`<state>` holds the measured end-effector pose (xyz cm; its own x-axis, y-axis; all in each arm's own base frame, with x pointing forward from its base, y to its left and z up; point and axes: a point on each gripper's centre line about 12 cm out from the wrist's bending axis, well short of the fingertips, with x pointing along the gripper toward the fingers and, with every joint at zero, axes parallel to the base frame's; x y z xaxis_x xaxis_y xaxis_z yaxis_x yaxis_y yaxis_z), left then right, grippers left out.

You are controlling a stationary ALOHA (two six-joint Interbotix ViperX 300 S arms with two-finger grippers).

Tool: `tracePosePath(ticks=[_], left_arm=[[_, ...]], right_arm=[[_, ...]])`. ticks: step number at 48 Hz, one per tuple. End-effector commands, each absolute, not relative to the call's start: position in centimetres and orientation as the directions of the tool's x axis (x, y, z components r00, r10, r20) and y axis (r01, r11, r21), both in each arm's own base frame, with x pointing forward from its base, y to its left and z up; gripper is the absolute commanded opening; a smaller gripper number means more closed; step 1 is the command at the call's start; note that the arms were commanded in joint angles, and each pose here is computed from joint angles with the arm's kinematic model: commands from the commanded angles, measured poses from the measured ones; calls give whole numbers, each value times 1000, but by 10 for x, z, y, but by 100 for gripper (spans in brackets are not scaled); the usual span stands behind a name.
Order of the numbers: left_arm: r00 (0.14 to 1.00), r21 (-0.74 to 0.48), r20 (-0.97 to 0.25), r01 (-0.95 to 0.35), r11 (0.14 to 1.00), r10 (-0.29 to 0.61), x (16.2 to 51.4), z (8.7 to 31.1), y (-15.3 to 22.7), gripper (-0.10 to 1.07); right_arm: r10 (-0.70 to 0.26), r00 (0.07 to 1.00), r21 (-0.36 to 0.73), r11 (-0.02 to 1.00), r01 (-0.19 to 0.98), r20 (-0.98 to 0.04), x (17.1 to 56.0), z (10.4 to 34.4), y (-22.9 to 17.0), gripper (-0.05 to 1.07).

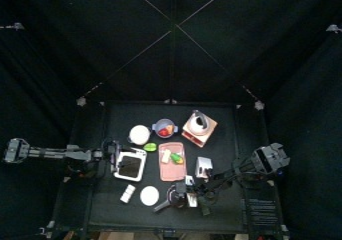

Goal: Place pot lid on pan

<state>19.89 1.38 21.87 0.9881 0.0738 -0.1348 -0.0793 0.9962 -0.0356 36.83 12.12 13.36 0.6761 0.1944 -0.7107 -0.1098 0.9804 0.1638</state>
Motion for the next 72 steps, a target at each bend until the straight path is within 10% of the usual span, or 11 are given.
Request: tracePosePath(ticks=[1,43,72], left_arm=[[990,-37,-120,-81,996,76,201,224,14,90],[988,-47,-135,-84,995,77,201,222,14,90],[986,-54,-147,-86,995,78,200,220,14,90]], right_arm=[[199,705,160,980,-122,-680,373,151,123,63],[222,788,170,974,-151,-574,358,209,121,63],[192,879,555,827,95,-436,344,234,69,63]])
